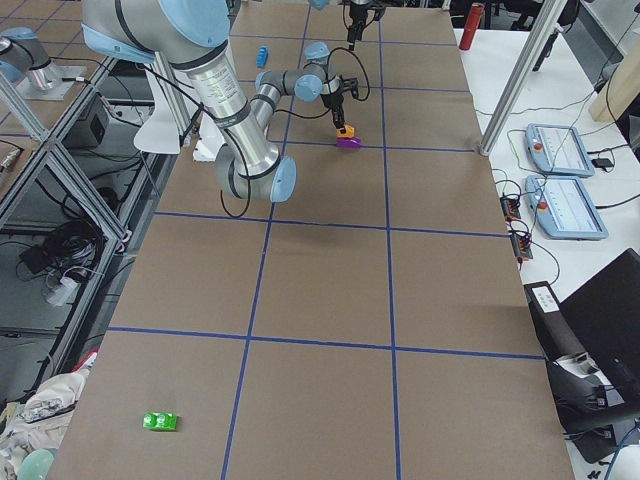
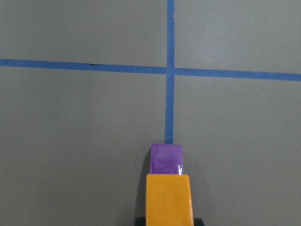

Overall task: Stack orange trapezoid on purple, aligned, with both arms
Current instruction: 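Hold the orange trapezoid on the purple block and adjust alignment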

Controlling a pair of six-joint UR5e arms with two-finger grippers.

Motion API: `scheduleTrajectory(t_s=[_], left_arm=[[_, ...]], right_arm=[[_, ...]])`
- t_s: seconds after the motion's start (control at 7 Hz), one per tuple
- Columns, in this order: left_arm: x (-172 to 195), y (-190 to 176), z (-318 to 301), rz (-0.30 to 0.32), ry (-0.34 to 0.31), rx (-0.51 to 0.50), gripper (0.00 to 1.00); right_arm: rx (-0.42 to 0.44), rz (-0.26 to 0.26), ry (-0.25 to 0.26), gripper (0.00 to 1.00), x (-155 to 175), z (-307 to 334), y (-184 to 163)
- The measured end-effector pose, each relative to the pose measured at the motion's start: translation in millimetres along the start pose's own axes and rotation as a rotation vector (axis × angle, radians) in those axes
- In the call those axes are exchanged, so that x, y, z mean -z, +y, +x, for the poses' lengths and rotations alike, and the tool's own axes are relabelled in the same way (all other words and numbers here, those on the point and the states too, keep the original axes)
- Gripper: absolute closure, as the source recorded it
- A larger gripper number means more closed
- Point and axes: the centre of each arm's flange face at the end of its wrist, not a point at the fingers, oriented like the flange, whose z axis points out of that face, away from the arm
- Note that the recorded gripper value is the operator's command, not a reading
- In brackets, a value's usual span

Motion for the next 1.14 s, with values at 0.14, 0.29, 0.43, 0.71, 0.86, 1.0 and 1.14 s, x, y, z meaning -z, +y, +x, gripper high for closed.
scheduleTrajectory(t_s=[0.14, 0.29, 0.43, 0.71, 0.86, 1.0, 1.14], left_arm=[[0, 0, 0, 0.001, 0.000, 0.000, 0.00], [0, 0, 0, 0.000, 0.000, 0.000, 0.00], [0, 0, 0, 0.000, 0.000, 0.000, 0.00], [0, 0, 0, 0.000, 0.000, 0.001, 0.00], [0, 0, 0, 0.000, 0.000, 0.001, 0.00], [0, 0, 0, 0.000, 0.000, 0.001, 0.00], [0, 0, 0, 0.000, 0.000, 0.001, 0.00]], right_arm=[[-0.001, 0.000, 0.004, 1.00, -1, 2, -1], [-0.001, -0.001, 0.006, 1.00, -2, 3, -1], [-0.001, -0.002, 0.011, 1.00, -4, 4, 0], [0.002, -0.003, 0.018, 1.00, -8, 5, 4], [0.005, -0.001, 0.020, 1.00, -10, 4, 7], [0.008, 0.001, 0.022, 1.00, -12, 3, 8], [0.019, 0.002, 0.024, 0.69, -13, 3, 9]])
